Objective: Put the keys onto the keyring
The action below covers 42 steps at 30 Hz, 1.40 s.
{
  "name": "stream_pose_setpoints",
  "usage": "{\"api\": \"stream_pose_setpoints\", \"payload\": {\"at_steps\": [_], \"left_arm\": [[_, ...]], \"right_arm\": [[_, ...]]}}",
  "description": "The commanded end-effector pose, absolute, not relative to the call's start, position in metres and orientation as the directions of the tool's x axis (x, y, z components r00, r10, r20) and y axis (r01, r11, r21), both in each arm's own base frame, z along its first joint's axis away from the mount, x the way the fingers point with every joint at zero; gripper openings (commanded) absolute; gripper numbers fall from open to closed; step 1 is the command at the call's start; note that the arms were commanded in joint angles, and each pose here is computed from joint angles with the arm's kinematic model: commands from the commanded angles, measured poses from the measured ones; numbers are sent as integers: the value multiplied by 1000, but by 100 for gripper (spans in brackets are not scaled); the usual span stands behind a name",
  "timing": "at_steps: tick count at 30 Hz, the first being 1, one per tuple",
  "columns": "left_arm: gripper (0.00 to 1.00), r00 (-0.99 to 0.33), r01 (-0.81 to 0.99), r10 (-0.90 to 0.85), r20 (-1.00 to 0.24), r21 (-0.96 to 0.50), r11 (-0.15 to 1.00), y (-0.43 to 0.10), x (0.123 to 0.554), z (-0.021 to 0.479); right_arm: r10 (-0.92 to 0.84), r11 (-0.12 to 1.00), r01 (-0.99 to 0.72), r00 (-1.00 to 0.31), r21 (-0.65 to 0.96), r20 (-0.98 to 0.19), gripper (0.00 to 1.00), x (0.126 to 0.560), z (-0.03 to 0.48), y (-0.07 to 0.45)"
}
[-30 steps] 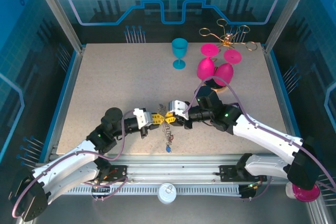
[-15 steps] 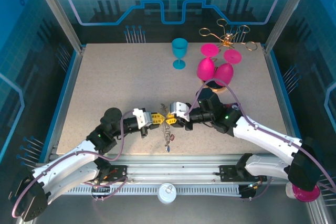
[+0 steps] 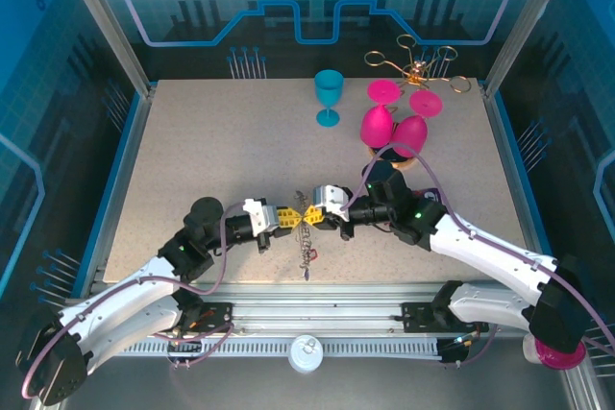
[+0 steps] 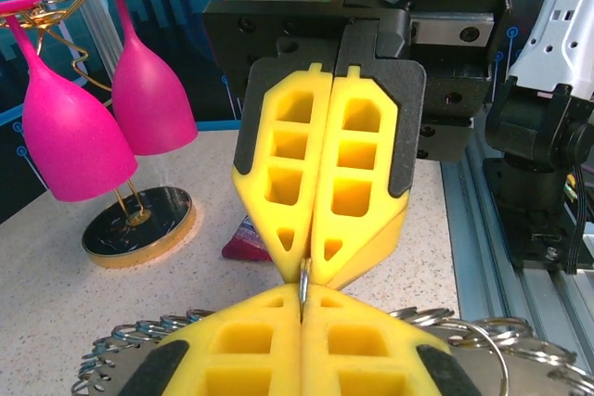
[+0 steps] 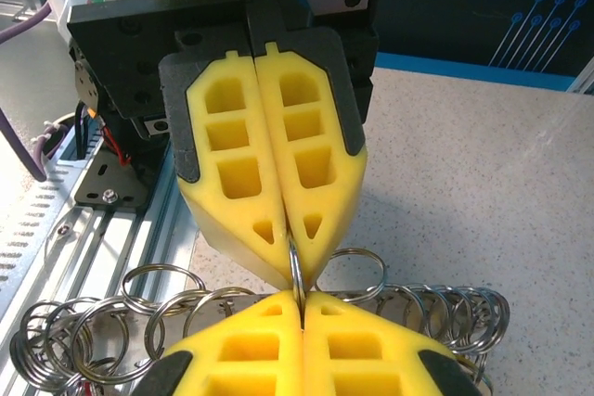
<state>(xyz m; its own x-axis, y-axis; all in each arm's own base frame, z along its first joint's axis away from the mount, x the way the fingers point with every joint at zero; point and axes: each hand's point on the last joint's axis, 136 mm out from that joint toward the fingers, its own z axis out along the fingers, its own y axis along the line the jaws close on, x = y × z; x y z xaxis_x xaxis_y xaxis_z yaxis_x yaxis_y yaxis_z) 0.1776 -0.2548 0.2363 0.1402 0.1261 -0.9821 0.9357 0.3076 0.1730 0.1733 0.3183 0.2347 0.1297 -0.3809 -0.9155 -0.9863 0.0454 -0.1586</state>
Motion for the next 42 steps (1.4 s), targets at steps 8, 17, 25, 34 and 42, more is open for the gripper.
{"api": "stream_pose_setpoints", "payload": {"at_steps": [8,17,25,34,42], "left_arm": [[12,133,918,309,-942,235,320,-248,188,237],[7,119,922,369,-922,240,303,-247,191,235],[0,141,921,338,-930,249,300,-248,188,238],[0,208,907,148,-967,248,342,-248,180,262],[0,205,911,63,-977,214,352,-248,177,269]], "right_arm": [[-551,-41,-978,195,-207,-812,0,166,244,315],[-606,-121,-961,270,-249,-748,0,161,251,329],[-504,-46,-968,235,-246,-831,9,163,277,331],[-408,77,-973,170,-219,-897,31,176,258,317],[-454,76,-981,123,-177,-882,36,173,225,318]]}}
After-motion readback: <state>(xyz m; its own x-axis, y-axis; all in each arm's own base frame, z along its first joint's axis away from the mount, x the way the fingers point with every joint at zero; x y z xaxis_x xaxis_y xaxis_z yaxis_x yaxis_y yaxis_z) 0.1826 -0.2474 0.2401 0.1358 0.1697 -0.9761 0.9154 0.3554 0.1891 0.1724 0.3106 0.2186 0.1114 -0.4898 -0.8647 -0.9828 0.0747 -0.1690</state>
